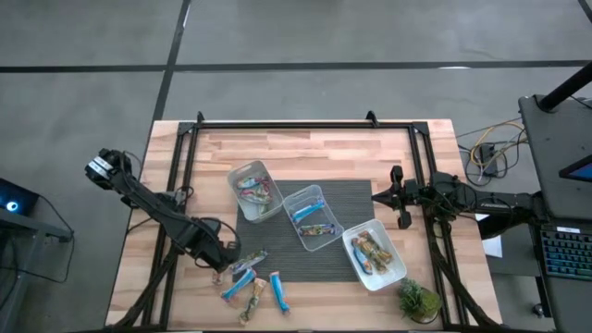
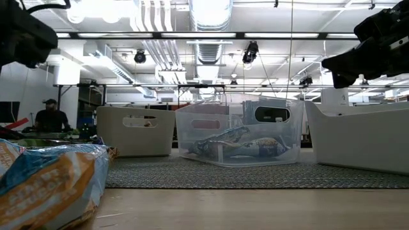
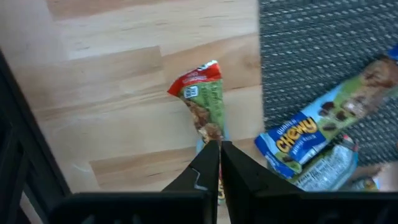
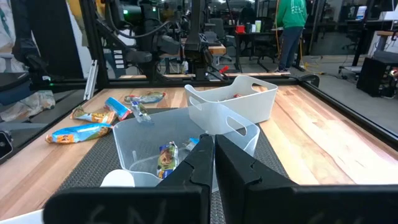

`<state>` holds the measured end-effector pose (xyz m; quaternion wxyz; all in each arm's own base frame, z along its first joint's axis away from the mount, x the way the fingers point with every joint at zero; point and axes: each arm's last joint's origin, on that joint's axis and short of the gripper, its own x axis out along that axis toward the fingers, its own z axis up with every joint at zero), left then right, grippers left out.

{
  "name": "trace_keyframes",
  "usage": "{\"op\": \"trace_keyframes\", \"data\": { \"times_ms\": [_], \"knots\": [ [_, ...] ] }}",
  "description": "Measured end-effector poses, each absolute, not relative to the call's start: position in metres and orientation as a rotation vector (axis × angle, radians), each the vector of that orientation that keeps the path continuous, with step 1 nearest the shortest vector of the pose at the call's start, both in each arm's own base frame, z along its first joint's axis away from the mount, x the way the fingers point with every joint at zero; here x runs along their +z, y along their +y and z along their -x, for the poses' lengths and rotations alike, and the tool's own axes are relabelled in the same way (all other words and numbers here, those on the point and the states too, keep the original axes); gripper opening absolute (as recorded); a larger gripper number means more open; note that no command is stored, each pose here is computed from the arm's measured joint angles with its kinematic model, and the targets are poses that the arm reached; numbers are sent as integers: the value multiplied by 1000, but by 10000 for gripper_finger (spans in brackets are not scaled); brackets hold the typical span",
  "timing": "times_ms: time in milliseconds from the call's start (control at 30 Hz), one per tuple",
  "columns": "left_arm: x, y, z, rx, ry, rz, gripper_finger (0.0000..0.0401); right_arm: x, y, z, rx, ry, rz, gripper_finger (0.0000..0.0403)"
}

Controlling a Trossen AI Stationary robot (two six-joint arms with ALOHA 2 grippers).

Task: Pick and place Granola Bars by type
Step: Put the red granola bar into the gray bin

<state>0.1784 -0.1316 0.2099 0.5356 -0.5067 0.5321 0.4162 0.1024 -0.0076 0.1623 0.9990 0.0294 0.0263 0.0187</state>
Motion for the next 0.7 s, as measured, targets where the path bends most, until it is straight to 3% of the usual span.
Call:
{"op": "trace_keyframes", "data": {
  "times_ms": [233,700],
  "knots": [
    [193,-135,-180,935,1237,1293,16,162,-8,-102,37,53,-59,8],
    [186,-137,-180,905,1272,1353,154,162,-8,-102,37,53,-59,8]
  ]
}}
